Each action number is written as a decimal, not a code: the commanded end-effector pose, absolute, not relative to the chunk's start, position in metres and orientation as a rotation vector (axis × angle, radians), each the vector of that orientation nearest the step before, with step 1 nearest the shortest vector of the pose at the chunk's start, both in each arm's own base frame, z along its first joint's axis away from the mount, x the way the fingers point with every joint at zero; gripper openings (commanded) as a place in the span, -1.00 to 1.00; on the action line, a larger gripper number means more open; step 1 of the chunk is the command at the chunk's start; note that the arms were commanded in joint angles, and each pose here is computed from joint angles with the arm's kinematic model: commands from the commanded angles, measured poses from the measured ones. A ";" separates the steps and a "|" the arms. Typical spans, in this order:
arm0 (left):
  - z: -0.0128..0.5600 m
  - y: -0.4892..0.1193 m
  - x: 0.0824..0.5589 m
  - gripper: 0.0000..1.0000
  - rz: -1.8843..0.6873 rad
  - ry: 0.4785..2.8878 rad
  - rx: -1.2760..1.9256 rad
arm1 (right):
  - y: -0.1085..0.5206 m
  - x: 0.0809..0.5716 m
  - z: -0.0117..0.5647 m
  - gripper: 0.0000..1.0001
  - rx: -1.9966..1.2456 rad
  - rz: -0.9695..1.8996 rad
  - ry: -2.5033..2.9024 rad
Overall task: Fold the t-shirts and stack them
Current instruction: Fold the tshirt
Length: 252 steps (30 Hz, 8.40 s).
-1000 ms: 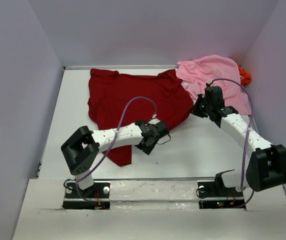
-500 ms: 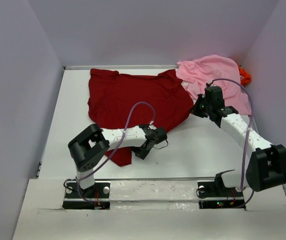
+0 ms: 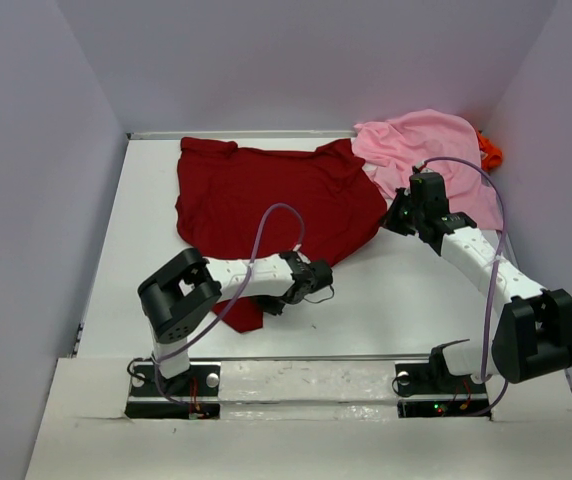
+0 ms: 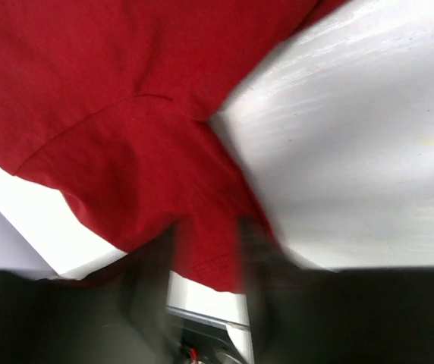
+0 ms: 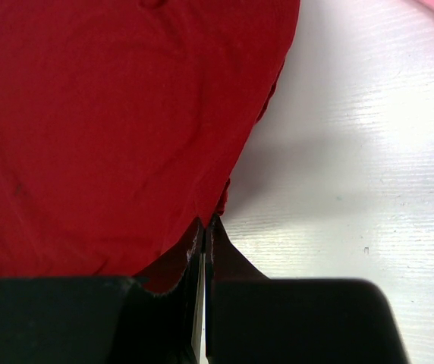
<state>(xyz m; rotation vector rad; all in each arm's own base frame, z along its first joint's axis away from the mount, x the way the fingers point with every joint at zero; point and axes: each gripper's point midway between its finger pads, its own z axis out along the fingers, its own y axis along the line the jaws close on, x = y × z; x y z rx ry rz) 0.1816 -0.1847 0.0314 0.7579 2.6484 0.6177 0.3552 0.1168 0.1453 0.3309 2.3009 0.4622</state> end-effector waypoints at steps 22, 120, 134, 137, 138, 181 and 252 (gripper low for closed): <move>0.017 -0.212 0.131 0.32 0.443 2.737 0.959 | 0.118 0.367 0.173 -1.00 0.322 0.482 2.196; 0.209 -0.102 0.391 -1.00 0.796 2.198 0.156 | 0.092 0.480 0.164 -1.00 0.363 0.212 2.247; 0.210 -0.059 0.395 -1.00 0.777 2.208 0.020 | 0.076 0.493 0.159 -1.00 0.394 0.195 2.256; 0.205 -0.055 0.404 -1.00 0.742 2.208 -0.012 | 0.075 0.495 0.156 -1.00 0.392 0.185 2.263; 0.203 -0.056 0.405 -1.00 0.738 2.207 -0.018 | 0.075 0.496 0.156 -1.00 0.392 0.184 2.264; 0.139 -0.023 0.478 0.50 0.877 2.223 -0.142 | 0.097 0.574 0.073 0.12 0.329 0.208 2.376; 0.228 -0.129 0.346 0.89 0.277 2.095 0.108 | 0.100 0.503 0.036 -0.64 0.349 0.161 2.535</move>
